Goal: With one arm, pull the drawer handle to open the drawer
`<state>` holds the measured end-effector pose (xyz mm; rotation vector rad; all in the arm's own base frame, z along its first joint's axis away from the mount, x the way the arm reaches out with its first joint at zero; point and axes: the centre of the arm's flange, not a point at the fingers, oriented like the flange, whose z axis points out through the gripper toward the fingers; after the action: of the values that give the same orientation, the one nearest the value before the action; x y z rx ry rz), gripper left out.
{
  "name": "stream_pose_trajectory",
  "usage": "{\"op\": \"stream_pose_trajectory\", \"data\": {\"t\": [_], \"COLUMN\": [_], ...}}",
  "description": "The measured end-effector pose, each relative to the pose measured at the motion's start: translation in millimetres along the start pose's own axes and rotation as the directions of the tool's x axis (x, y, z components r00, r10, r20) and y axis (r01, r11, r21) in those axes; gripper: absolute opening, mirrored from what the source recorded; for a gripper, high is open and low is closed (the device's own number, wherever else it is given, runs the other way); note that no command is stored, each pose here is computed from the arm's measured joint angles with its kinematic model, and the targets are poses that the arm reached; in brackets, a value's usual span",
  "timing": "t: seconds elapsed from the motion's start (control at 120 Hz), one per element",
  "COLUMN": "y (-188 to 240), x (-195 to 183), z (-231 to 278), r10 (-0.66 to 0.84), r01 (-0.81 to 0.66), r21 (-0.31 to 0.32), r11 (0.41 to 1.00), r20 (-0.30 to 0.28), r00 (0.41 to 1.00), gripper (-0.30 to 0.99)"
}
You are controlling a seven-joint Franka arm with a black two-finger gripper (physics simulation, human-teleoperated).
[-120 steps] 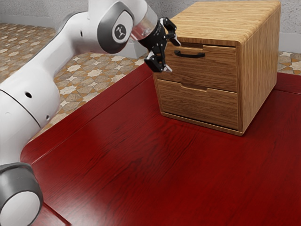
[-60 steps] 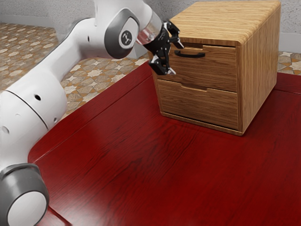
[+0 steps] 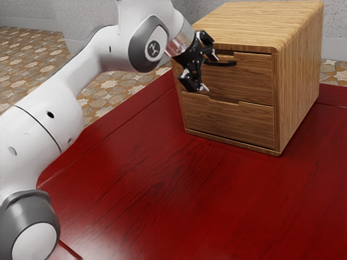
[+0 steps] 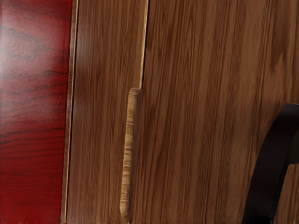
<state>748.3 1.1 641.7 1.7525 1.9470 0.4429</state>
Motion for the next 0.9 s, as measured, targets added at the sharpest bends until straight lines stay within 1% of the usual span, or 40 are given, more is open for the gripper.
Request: {"op": "stream_pose_trajectory", "data": {"t": [0.45,0.642,0.717,0.808,0.9], "y": [-5,-13,-17,-18,-19], "x": [0,-2,0,0,-2], "z": [12,1,-1,-14,-24], "r10": [-0.003,-0.002,-0.005,-0.005,-0.007], "r01": [0.003,0.003,0.006,0.007,0.010], "r21": [0.025,0.044,0.054,0.046,0.044], "r11": [1.000,0.999,0.999,0.999,0.999], "r20": [-0.003,-0.017,-0.022,-0.056,-0.064], "r00": [1.000,1.000,1.000,0.998,0.998], "gripper": [0.69,0.68,0.64,0.57,0.49]}}
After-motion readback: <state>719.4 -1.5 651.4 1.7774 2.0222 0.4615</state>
